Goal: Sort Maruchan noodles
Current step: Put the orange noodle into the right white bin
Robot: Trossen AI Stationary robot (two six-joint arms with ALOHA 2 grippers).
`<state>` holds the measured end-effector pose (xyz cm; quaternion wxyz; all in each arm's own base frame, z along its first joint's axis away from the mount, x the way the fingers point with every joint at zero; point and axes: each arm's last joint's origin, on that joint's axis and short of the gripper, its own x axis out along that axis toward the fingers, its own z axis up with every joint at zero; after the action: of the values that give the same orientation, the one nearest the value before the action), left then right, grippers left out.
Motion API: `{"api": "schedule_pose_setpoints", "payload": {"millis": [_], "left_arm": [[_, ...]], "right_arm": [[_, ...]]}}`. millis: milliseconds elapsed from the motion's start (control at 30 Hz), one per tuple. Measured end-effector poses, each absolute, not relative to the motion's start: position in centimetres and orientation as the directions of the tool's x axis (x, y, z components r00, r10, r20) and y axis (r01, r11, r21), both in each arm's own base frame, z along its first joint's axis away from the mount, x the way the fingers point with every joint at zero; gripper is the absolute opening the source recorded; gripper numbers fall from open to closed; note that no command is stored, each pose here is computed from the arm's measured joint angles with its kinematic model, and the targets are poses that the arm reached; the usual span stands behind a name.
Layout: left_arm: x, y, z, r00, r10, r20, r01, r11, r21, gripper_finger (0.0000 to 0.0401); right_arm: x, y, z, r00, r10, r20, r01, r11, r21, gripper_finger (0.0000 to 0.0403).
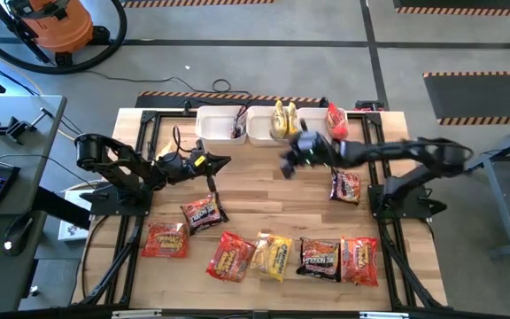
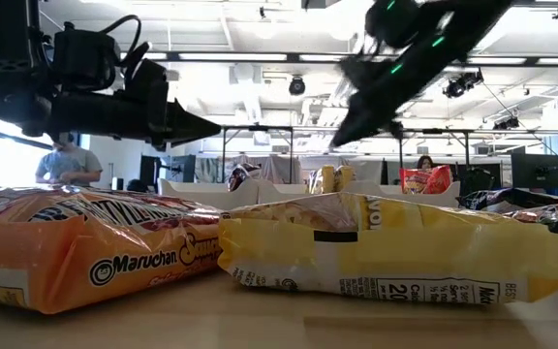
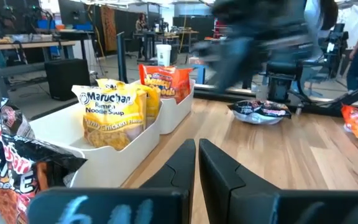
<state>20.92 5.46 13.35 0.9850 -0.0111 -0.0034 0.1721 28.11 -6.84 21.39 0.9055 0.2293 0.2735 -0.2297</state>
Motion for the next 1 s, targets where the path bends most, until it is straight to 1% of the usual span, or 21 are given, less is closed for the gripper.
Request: {"api": "schedule_pose_setpoints", "payload": {"millis": [67, 167, 300, 400, 467, 533, 633, 700, 767, 900, 1000], "left_arm": [[21.0, 5.5, 13.4, 0.942, 0.337, 0.003, -0.337, 0.941, -0.025, 0.0014], [21.0, 5.4, 13.4, 0.946, 0.324, 0.006, -0.324, 0.946, -0.026, 0.0014], [21.1, 5.5, 13.4, 0.946, 0.323, 0.005, -0.323, 0.946, -0.027, 0.0014], [21.1, 5.5, 13.4, 0.947, 0.322, 0.002, -0.322, 0.946, -0.031, 0.0014], [21.1, 5.4, 13.4, 0.948, 0.318, 0.002, -0.317, 0.948, -0.036, 0.0014], [21.1, 5.4, 13.4, 0.95, 0.313, 0.003, -0.313, 0.949, -0.042, 0.0014], [21.1, 5.4, 13.4, 0.952, 0.307, 0.002, -0.307, 0.951, -0.042, 0.0014], [21.1, 5.4, 13.4, 0.952, 0.307, 0.003, -0.307, 0.951, -0.042, 0.0014], [21.1, 5.4, 13.4, 0.952, 0.307, 0.003, -0.306, 0.951, -0.042, 0.0014], [21.1, 5.4, 13.4, 0.952, 0.307, 0.004, -0.306, 0.951, -0.043, 0.0014], [21.1, 5.4, 13.4, 0.952, 0.307, 0.004, -0.306, 0.951, -0.048, 0.0014]], "right_arm": [[26.6, -3.8, 22.0, 0.716, -0.19, -0.671, 0.551, 0.744, 0.378, 0.0001], [24.8, 0.9, 22.9, 0.654, -0.073, -0.753, 0.607, 0.645, 0.465, 0.0], [22.9, 6.7, 23.5, 0.575, 0.076, -0.814, 0.699, 0.471, 0.538, 0.0], [21.5, 10.1, 23.0, 0.517, 0.155, -0.842, 0.779, 0.321, 0.538, 0.0], [20.2, 11.7, 22.4, 0.44, 0.169, -0.882, 0.856, 0.218, 0.469, 0.0], [19.1, 13.0, 21.6, 0.335, 0.192, -0.923, 0.925, 0.121, 0.361, 0.0], [17.9, 14.6, 20.2, 0.152, 0.296, -0.943, 0.986, 0.016, 0.164, 0.0], [17.5, 15.5, 19.4, 0.041, 0.38, -0.924, 0.999, -0.02, 0.036, 0.0], [17.5, 16.2, 18.8, -0.028, 0.432, -0.901, 1.0, 0.0, -0.031, 0.0], [18.0, 16.1, 17.7, -0.065, 0.406, -0.912, 0.998, 0.005, -0.069, 0.0], [18.1, 15.5, 17.0, -0.104, 0.354, -0.929, 0.995, 0.03, -0.1, 0.0]]}}
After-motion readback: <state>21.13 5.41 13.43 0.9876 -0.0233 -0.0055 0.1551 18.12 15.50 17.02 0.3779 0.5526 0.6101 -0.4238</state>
